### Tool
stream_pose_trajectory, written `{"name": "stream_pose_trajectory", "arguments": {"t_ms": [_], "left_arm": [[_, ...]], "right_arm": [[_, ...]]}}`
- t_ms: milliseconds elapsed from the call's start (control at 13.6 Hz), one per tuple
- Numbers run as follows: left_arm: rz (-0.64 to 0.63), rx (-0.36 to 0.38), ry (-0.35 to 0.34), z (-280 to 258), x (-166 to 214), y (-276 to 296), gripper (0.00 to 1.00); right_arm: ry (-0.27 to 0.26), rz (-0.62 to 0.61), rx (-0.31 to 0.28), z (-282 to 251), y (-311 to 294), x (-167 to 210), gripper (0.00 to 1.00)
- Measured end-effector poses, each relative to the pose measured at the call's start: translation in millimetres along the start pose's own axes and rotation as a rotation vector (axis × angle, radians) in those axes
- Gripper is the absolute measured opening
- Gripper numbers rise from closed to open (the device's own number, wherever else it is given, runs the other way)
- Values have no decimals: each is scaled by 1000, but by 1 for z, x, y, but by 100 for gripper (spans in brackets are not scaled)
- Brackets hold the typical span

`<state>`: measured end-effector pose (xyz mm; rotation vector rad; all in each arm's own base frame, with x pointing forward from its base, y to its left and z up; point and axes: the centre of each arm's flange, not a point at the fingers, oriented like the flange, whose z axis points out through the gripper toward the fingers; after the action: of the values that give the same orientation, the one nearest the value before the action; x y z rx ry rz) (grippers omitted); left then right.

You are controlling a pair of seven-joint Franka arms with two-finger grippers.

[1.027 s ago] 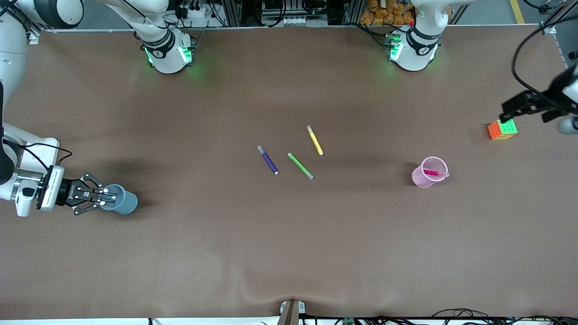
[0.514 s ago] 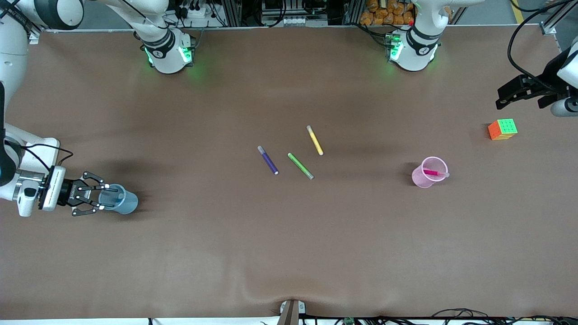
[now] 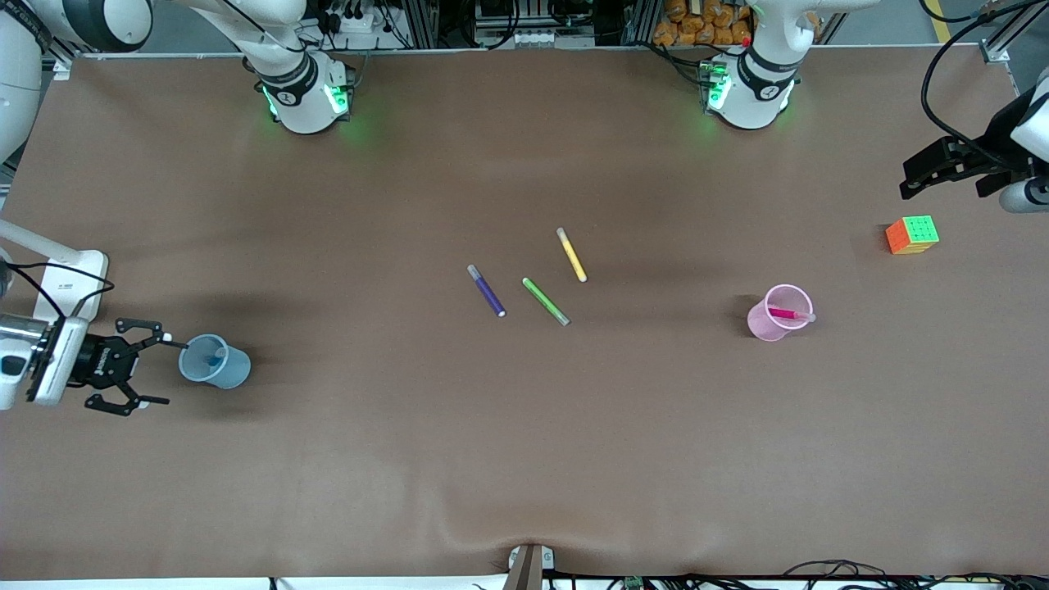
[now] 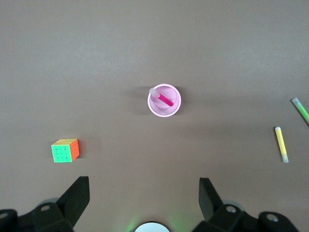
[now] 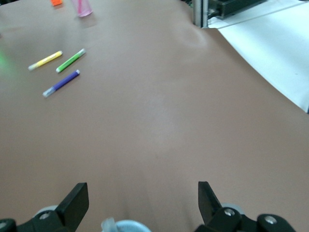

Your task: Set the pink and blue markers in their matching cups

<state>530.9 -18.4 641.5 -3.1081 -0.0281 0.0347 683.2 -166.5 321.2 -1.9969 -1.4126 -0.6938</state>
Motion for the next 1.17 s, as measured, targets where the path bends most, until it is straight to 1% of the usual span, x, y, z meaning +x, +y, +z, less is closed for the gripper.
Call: {"name": "stream_pose_trajectory", "arguments": {"t_ms": [73,147,367,440,587,734,954,1174], "left_arm": [[-2,-1,5,-2,0,-2,100],[-3,-1,9,-4,0,-4,100],[-3,-1,11,-5,0,-5,100],[-2,-1,10,-4,0,-5,100],[-2,-1,9,-4,0,-4,100],[-2,-1,6,-2,0,-4,100],[-2,-1,2,0,1,-4,100],[-2,0,-9,6,4,-4,100]], "right_arm": [[-22,22,-3,-2,2,14,100],[-56,52,-8,-6,2,31,100],[-172,158,-39,-20,-8,83,100],[-204,190,-59,-25,-13,102,100],[-261,262,-120,-36,-24,135,100],[-296,325,-162,-43,-34,158,100],[-350,442,-219,-50,-46,179,100],[-388,563,-270,-52,-63,201,100]]}}
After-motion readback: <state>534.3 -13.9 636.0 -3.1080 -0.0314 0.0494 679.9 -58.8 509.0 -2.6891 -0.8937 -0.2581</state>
